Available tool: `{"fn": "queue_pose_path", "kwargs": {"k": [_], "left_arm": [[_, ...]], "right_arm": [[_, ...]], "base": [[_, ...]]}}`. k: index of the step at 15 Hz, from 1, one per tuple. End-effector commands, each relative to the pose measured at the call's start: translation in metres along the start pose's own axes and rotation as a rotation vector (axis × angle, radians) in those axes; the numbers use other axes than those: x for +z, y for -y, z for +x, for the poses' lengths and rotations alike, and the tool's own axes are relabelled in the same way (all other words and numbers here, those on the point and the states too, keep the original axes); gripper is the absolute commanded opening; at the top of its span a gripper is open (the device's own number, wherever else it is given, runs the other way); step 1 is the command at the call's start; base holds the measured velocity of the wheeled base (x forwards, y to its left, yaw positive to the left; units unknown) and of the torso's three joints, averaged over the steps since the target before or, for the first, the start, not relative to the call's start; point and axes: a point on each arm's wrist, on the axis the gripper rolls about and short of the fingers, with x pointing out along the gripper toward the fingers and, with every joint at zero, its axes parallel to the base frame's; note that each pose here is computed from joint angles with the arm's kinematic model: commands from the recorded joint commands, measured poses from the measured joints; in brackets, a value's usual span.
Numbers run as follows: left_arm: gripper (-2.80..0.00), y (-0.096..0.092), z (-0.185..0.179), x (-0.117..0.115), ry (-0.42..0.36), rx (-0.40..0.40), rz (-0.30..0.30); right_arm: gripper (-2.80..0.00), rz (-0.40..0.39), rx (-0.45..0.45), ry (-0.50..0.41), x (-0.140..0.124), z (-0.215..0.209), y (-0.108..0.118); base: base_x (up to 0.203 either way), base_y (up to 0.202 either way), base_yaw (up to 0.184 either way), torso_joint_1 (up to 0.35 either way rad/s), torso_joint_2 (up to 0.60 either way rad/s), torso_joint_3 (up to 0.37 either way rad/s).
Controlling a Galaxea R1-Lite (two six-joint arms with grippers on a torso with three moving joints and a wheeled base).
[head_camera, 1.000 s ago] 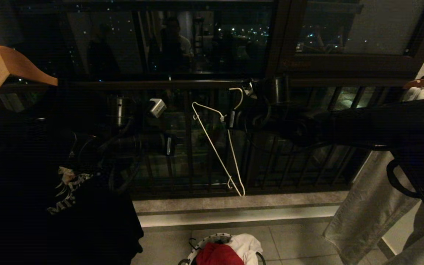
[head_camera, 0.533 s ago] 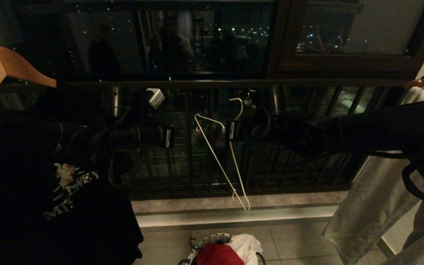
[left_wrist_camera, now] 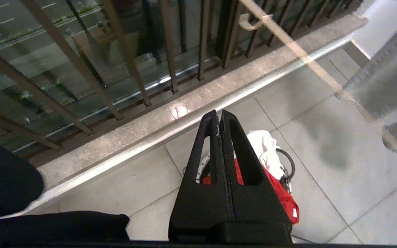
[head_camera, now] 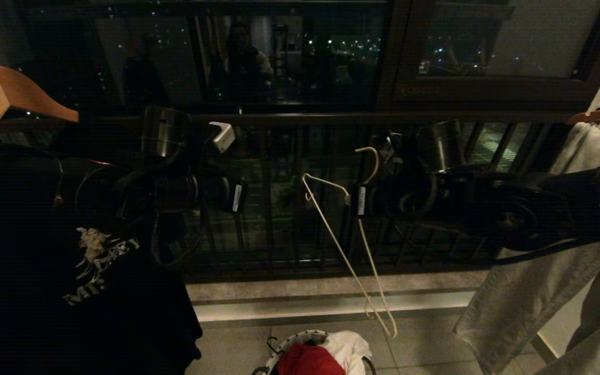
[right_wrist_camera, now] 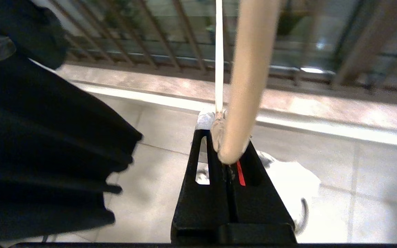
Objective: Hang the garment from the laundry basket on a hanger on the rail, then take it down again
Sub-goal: Hang the clothes rack on the clothesline
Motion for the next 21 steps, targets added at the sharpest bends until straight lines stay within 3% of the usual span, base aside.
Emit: {"fn": "queue_pose_path", "kwargs": {"k": [1,5,9,13,18,21], "left_arm": [[-2.80,0.003,0.000,-0.001,-0.006,-0.007,0.004],[-2.80,0.015,-0.010,-0.001,-0.037,0.032,0.019],[-2.80,0.019,-0.045,0.005,0.008,0.033,0.077],[-2.80,0.021,-0.074,0.011,0.060,0.037,0.112],[-2.80,0.021,-0.100,0.016,0.113,0.046,0.138],[-2.80,0.019,-0.110,0.020,0.140,0.059,0.137]], "right_arm": [[-2.80,0.004,-0.004,0.052,0.006,-0.046,0.001],[-2.80,0.006,-0.018,0.117,0.005,-0.101,0.004],[-2.80,-0.035,-0.011,0.197,0.009,-0.147,0.004],[-2.80,-0.151,-0.082,0.269,0.020,-0.156,0.003],[-2.80,-0.176,-0.128,0.408,0.060,-0.169,-0.004],[-2.80,-0.174,-0.178,0.431,0.078,-0.166,0.002]], "base": [[0.000,0.000,0.000,0.000,0.00,0.000],[0.000,0.000,0.000,0.000,0.00,0.000],[0.000,0.000,0.000,0.000,0.00,0.000],[0.000,0.000,0.000,0.000,0.00,0.000],[0.000,0.000,0.000,0.000,0.00,0.000],[0.000,0.000,0.000,0.000,0.00,0.000]]}}
